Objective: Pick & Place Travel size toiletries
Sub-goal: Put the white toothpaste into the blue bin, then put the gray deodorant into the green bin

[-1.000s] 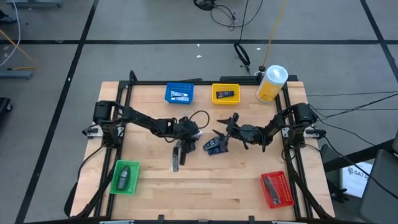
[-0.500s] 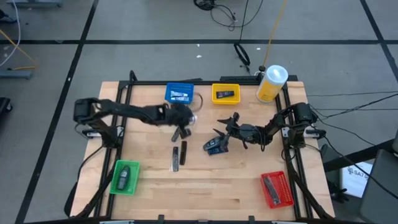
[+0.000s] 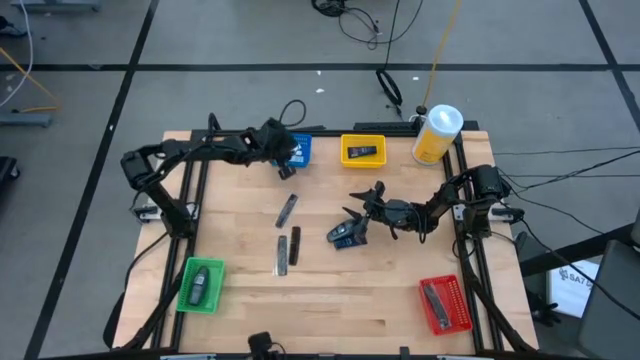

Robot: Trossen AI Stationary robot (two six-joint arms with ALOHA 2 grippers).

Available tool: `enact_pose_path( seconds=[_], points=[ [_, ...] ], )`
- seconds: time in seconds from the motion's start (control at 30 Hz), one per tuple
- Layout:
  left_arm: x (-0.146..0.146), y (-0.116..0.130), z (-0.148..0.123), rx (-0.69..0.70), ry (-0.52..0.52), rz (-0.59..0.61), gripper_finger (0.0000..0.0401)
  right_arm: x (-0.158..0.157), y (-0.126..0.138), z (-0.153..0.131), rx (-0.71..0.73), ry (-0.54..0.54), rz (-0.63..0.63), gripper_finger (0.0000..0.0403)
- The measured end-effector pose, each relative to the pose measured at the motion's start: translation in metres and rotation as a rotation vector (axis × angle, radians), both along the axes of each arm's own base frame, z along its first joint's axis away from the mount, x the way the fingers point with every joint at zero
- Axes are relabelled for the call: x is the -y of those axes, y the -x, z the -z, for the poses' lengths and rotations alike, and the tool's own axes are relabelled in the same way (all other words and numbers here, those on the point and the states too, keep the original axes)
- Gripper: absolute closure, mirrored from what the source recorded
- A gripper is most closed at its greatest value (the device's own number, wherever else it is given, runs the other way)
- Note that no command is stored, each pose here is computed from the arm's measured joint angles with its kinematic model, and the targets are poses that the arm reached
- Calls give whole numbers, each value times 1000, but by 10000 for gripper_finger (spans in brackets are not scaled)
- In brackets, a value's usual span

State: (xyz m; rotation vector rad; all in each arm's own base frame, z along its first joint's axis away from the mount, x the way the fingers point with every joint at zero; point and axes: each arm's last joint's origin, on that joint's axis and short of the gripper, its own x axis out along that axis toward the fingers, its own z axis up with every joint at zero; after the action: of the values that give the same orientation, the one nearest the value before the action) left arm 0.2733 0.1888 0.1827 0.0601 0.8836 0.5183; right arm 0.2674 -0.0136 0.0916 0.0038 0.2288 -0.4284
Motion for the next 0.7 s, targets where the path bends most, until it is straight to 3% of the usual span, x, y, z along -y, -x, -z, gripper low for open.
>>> enact_pose_path(
  seconds=[0.2, 0.37, 0.5, 0.7],
  points=[
    [-6, 1, 5, -20, -19, 67, 307, 0, 0, 0, 3, -9, 0, 179],
    [-3, 1, -5, 1, -55, 63, 268, -2, -1, -9, 6, 53, -54, 179],
    [12, -4, -17, 51, -39, 107, 248, -4, 2, -33, 9, 60, -221, 179],
    [60, -27, -24, 179, 114, 397, 242, 8, 15, -61, -212, -108, -486, 164]
  ],
)
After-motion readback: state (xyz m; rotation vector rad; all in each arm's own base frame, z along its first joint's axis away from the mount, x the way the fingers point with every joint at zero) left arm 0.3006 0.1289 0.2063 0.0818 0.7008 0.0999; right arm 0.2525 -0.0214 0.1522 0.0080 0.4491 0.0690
